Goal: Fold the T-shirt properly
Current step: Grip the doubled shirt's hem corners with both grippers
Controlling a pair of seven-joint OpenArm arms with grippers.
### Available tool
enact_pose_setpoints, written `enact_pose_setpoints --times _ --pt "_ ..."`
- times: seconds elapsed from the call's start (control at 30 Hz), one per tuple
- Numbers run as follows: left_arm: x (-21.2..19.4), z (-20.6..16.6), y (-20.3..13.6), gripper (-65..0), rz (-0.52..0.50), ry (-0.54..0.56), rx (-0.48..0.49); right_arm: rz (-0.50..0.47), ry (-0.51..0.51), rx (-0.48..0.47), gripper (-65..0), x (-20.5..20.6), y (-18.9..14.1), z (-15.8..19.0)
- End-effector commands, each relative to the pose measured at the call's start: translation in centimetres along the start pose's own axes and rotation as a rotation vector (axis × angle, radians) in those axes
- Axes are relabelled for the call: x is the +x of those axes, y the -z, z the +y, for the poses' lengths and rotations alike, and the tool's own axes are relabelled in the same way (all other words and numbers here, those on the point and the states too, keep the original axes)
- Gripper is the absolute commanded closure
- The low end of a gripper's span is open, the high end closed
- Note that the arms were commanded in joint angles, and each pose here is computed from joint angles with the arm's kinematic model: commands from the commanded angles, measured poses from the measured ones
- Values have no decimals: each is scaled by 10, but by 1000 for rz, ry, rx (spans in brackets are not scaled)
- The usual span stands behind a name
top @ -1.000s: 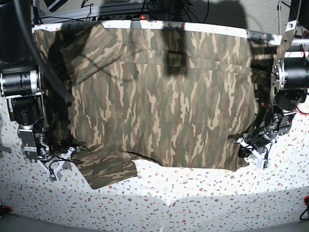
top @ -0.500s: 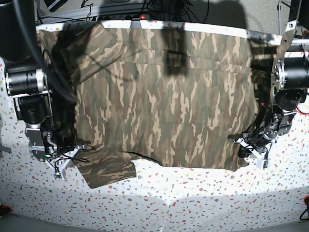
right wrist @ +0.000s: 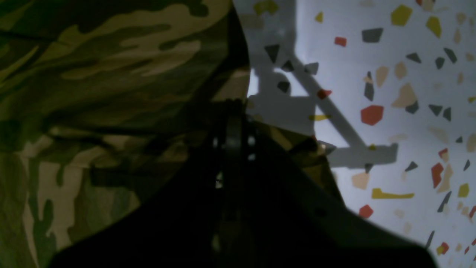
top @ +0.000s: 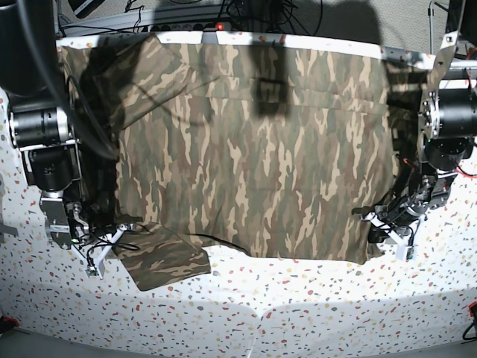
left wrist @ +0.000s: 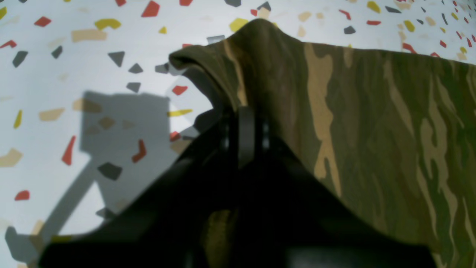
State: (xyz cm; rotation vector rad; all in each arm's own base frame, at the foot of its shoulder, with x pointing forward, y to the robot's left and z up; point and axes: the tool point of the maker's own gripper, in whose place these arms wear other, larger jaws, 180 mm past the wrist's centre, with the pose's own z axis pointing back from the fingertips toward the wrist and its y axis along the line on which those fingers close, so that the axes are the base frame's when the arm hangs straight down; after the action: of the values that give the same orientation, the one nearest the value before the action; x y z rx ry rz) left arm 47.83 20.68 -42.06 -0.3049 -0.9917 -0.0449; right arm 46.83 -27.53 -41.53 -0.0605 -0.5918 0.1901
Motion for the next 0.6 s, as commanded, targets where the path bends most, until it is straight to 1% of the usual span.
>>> enact_pose_setpoints --times 0.0,0.07,0.2,0.3,0.4,0.5,0.57 --pt "23 1 1 0 -42 11 -3 -50 -2 -12 0 19 -6 -8" --pt "22 1 1 0 -41 11 -3 -100 -1 -20 0 31 -9 -13" --pt "22 1 1 0 -39 11 -3 -150 1 -40 0 56 -20 -25" --pt "23 1 1 0 -42 10 -3 -165 1 -54 0 68 -27 -33" --pt "23 1 1 0 -44 11 -2 -170 -5 -51 0 69 -27 -32" --pt "27 1 2 0 -49 12 -3 -196 -53 13 0 75 -29 -21" --pt "31 0 2 0 -51 13 -4 -210 -86 25 0 81 -33 -19"
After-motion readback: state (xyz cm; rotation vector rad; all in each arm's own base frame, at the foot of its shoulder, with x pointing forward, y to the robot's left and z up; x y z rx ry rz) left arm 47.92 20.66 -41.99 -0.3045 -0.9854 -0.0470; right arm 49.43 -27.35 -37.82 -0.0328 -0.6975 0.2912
